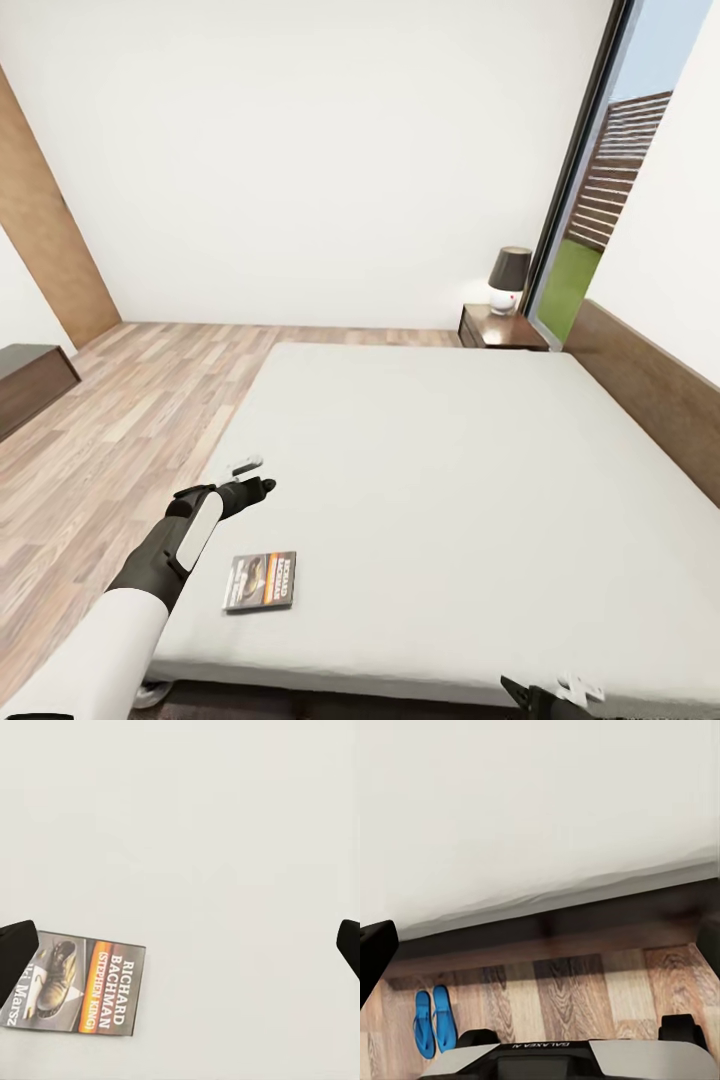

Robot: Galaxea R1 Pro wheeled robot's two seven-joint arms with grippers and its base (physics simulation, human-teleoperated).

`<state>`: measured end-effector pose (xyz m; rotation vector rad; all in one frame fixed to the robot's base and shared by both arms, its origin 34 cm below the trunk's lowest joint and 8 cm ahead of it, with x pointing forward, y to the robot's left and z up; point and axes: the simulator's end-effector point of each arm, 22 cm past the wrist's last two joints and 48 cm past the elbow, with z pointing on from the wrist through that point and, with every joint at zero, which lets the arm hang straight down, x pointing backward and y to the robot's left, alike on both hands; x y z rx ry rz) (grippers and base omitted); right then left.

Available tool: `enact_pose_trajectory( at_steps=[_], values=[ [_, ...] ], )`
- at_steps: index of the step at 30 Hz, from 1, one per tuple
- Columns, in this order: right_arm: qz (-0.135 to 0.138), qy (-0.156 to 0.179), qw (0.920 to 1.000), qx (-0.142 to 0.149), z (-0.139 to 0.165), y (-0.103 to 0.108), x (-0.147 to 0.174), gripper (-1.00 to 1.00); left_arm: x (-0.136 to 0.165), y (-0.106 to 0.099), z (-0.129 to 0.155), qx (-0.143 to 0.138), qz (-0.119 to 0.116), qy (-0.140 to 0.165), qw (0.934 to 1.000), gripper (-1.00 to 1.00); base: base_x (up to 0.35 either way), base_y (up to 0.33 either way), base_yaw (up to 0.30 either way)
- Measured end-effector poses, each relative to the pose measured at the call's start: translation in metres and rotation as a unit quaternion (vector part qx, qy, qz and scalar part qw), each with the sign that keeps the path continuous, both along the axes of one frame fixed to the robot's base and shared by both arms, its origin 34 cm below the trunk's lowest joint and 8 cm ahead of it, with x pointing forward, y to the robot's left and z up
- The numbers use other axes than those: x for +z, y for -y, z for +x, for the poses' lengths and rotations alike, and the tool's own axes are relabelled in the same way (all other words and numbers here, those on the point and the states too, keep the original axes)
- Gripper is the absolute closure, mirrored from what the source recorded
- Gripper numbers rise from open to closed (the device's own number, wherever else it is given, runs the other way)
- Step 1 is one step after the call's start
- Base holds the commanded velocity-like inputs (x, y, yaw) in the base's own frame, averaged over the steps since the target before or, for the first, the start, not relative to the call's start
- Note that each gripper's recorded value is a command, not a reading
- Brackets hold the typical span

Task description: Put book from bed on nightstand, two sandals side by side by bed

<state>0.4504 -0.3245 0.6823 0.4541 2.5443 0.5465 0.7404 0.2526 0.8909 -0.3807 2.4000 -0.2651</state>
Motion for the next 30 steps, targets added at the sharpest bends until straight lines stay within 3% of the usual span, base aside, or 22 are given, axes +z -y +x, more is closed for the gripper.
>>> enact_pose_trajectory(
  at_steps=[30],
  values=[
    [0.000, -0.023, 0.9997, 0.000, -0.015, 0.000, -0.015, -1.00, -0.029, 0.009, -0.006, -0.003, -0.006, -0.023, 0.9997, -1.00, 0.000, 0.000, 0.000]
  ],
)
